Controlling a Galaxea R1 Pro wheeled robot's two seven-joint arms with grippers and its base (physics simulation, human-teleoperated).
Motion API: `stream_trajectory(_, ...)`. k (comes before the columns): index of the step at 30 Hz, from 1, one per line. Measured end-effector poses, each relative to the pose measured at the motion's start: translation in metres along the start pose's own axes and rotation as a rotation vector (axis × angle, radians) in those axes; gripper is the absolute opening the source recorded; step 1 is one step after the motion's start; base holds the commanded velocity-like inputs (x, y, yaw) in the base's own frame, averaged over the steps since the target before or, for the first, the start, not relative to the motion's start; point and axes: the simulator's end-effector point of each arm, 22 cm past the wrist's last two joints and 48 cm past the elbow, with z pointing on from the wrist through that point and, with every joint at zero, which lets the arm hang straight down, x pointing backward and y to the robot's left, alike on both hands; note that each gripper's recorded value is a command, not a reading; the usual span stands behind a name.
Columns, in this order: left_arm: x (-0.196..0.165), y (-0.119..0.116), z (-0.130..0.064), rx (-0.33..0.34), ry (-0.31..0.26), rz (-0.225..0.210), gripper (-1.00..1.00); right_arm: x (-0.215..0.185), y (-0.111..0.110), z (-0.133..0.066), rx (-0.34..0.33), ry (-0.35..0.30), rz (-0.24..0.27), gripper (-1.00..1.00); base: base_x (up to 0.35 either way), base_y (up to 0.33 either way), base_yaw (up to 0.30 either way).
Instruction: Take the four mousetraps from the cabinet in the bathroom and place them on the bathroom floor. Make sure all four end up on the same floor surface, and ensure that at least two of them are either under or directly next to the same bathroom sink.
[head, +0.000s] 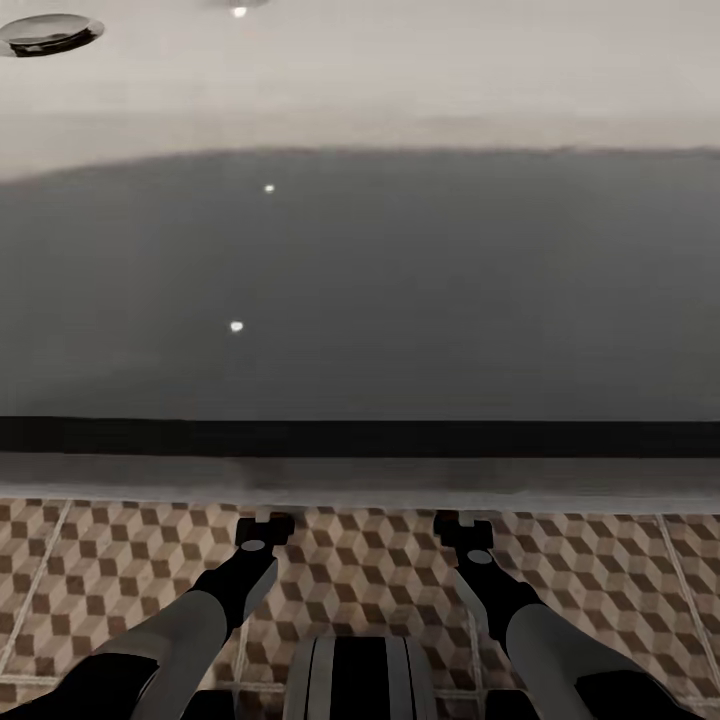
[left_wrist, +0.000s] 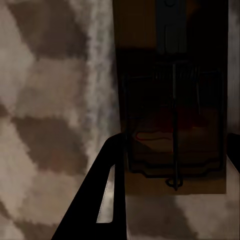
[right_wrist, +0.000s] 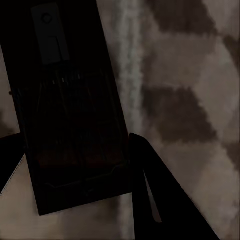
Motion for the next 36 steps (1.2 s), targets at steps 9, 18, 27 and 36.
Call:
stream_trajectory(9,0.0001,0.0001,0.0001,0.000,0.000,0.000,-1.00,0.0000,0.0000,0.0000,0.000,0.000,0.000,-1.00,0.012,0.000,0.000)
stream_trajectory(18,0.0001,0.0000,0.0001,0.001,0.000,0.000,-1.00,-0.0003,0.0000,0.0001,0.000,-0.001,0.000,-1.00,0.000,0.000,0.000)
stream_trajectory(27,0.0000,-0.0002,0.0001,0.001,0.000,0.000,-1.00,-0.0001,0.0000,0.0001,0.000,0.000,0.000,-1.00,0.000,0.000,0.000)
stream_trajectory(36,-0.0022,-0.0007,0.0001,0.005,-0.012,-0.001,-1.00,-0.0004,0.0002,0.0001,-0.001,-0.002,-0.001,-1.00,0.000,0.000,0.000)
